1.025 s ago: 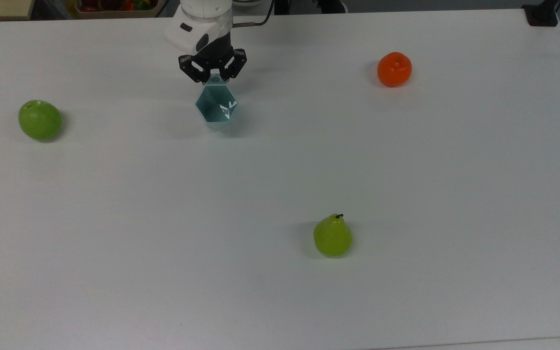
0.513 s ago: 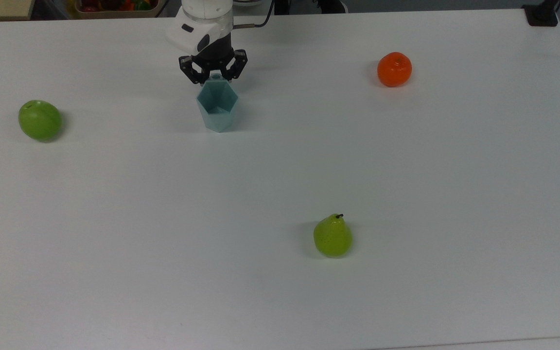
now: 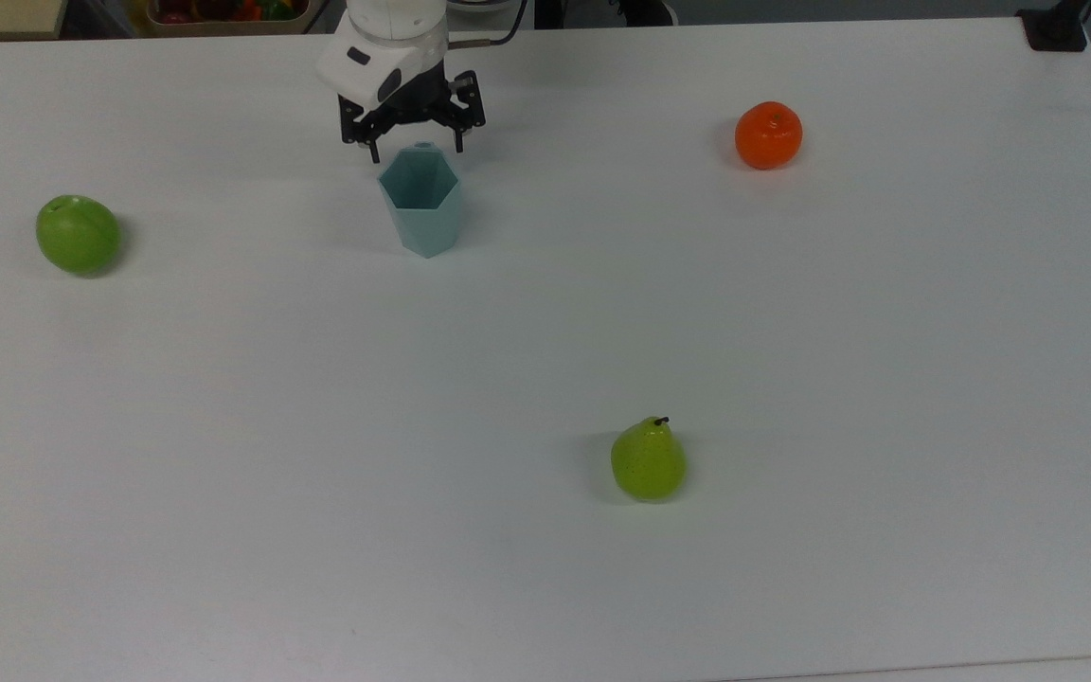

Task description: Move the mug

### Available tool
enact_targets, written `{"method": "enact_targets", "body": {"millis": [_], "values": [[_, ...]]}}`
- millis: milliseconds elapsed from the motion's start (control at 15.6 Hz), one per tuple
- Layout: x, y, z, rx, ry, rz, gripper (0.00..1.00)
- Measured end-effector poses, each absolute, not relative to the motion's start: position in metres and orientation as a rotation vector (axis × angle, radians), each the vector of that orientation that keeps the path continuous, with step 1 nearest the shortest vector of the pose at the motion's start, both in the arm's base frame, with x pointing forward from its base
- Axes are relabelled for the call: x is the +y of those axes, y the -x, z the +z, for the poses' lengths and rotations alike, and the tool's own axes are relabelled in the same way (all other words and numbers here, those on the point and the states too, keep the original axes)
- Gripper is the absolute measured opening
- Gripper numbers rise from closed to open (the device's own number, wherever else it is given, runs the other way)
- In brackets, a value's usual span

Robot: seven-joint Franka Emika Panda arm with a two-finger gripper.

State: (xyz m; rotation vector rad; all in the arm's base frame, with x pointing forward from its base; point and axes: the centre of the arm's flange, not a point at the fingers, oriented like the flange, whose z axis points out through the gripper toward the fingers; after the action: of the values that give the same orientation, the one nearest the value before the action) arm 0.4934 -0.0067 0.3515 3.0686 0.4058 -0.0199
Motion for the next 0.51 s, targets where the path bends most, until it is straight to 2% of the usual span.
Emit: {"method": "enact_targets", "body": {"millis": [192,513], "values": [[-0.006,-0.505,0.389,0.384,-3.088,-0.099,1.0],[0.011,-0.522,0.499,0.304,-3.153,-0.181,1.0]]}}
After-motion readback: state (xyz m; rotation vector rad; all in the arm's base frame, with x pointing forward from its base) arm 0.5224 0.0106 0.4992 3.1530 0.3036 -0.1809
